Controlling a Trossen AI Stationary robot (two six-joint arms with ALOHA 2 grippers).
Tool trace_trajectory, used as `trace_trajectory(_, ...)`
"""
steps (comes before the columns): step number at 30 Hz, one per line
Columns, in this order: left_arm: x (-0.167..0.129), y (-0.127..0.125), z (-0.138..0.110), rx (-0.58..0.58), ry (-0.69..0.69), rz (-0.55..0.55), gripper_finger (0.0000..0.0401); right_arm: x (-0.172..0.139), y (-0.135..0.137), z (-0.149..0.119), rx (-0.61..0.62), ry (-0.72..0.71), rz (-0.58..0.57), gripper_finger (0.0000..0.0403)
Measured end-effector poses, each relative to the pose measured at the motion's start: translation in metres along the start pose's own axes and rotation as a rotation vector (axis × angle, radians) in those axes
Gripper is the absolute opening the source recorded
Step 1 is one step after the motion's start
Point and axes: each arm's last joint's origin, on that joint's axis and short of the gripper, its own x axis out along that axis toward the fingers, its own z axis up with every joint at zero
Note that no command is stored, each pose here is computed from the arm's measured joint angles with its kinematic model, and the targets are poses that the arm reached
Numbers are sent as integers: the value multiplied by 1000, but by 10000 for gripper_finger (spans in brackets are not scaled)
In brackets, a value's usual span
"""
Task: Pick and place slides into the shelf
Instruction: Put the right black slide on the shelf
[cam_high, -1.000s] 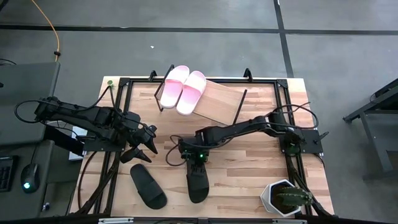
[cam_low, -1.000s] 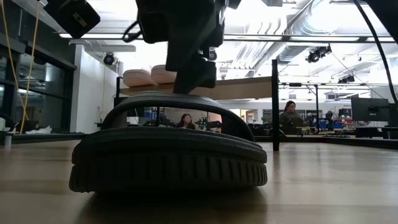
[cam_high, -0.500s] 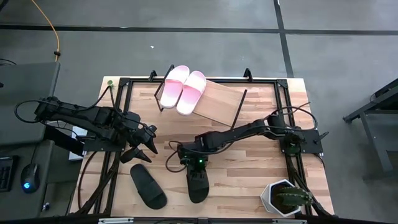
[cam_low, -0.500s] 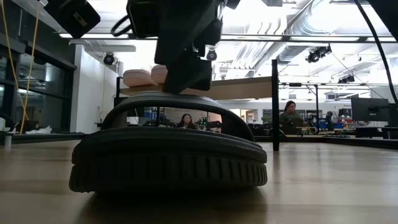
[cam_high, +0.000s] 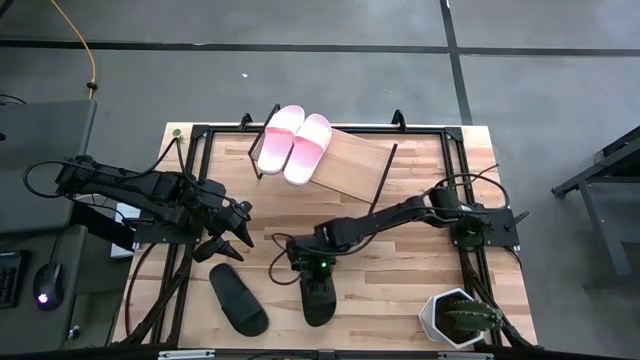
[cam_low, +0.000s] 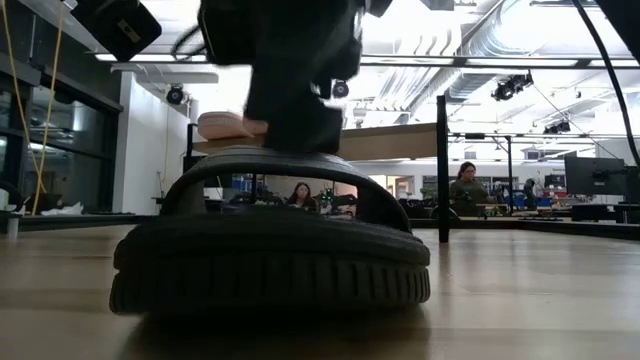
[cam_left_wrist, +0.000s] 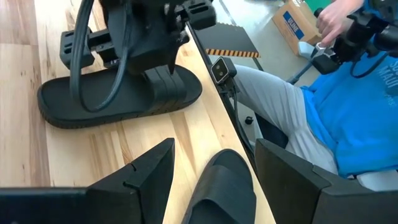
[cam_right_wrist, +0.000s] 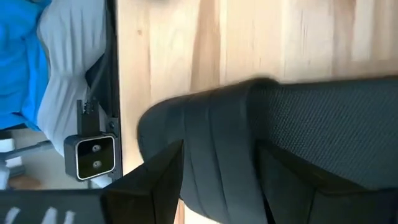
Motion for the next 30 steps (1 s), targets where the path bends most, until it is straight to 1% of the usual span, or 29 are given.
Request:
trace_trajectory(3,0,0,0,0,0,0,209,10,-5,-7,16,18,16,188)
trace_trajectory(6,0,0,0,0,0,0,209,20,-11,-13,43,39,59,188)
trace_trajectory(10,0,0,0,1,-1,0,209,25,-15,-16,63,36,84,188)
trace_trajectory(12,0,0,0,2,-2,0,209,25,-14,-16,59,34,85,180)
trace_trajectory(14,0,0,0,2,-2,0,209,25,-14,-16,54,29,87,163)
trace_trajectory(16,0,0,0,2,-4,8,209,25,-14,-15,46,19,90,137)
trace_trajectory(23,0,1,0,3,-7,18,209,25,-13,-11,27,-10,103,16)
trace_trajectory(25,0,1,0,3,-7,18,209,25,-13,-11,24,-11,102,9)
trace_trajectory(28,0,1,0,3,-7,18,209,24,-14,-11,22,-13,96,21)
trace_trajectory(30,0,1,0,3,-7,18,209,24,-15,-11,25,-13,95,19)
